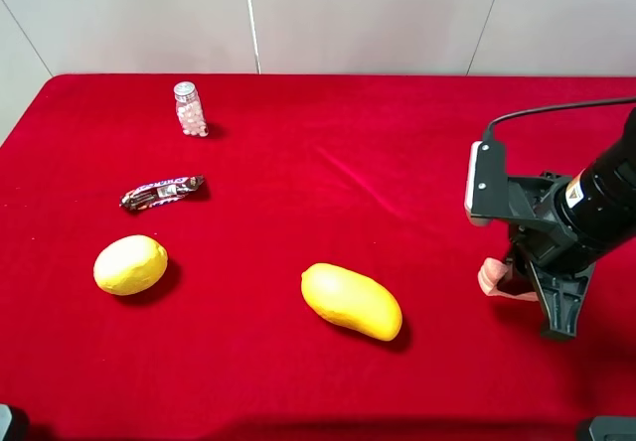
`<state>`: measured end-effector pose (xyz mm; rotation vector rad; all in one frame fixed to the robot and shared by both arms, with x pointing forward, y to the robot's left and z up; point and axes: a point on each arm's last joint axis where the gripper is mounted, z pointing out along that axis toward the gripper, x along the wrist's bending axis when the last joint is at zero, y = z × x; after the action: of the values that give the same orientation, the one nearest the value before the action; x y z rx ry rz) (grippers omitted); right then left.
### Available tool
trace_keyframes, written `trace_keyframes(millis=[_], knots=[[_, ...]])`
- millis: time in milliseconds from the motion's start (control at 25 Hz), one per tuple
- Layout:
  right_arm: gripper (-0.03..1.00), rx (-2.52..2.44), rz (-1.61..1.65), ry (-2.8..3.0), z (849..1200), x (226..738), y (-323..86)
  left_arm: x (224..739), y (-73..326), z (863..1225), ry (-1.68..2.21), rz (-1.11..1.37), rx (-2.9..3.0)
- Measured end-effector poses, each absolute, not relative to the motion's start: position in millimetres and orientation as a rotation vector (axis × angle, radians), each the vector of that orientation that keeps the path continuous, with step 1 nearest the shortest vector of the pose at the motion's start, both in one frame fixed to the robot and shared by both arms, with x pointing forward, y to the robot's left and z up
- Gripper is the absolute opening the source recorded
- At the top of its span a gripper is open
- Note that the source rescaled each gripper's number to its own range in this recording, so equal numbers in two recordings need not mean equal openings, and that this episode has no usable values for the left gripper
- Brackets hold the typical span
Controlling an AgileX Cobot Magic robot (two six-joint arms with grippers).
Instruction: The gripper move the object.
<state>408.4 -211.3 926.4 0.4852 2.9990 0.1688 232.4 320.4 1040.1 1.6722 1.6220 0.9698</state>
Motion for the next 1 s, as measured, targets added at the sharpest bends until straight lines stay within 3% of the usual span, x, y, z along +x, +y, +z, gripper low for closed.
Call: trace_keyframes(millis=[1000], knots=[[0.00, 0.490, 0.204, 2.944, 897.3, 410.6, -211.3, 232.4, 320.4, 1040.1, 1.622, 0.970, 1.672]])
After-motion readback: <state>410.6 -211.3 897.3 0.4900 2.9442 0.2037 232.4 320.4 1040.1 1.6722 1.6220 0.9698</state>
